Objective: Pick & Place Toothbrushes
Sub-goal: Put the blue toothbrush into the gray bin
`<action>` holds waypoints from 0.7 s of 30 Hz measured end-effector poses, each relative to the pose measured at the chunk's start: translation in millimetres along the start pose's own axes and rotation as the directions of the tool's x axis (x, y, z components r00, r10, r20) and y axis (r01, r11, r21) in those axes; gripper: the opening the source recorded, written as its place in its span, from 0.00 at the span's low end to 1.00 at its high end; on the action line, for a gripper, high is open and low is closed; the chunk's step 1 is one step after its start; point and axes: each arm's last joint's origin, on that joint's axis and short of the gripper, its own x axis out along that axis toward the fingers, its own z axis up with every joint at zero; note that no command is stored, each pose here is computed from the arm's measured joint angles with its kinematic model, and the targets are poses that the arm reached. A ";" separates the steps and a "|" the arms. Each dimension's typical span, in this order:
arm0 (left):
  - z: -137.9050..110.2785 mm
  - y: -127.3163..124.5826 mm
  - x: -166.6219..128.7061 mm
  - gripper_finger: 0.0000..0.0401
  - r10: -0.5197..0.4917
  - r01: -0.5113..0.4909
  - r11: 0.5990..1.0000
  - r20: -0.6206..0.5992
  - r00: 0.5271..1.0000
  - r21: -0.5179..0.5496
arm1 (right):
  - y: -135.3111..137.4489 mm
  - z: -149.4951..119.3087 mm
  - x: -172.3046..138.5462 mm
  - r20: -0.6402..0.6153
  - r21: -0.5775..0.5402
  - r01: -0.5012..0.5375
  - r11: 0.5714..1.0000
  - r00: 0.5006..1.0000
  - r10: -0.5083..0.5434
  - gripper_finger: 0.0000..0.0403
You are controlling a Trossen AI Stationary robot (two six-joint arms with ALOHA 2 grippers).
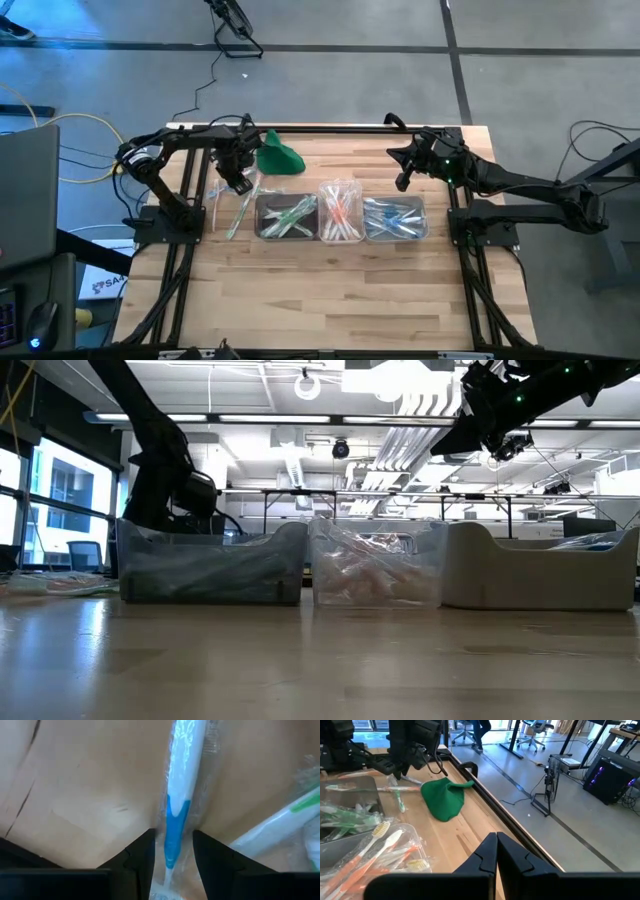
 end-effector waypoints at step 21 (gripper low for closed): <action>0.4 -0.2 0.8 0.03 -0.004 0.004 1.000 0.008 1.000 -0.004 | 0.0 0.0 0.0 0.000 0.004 0.000 1.000 1.000 0.000 0.01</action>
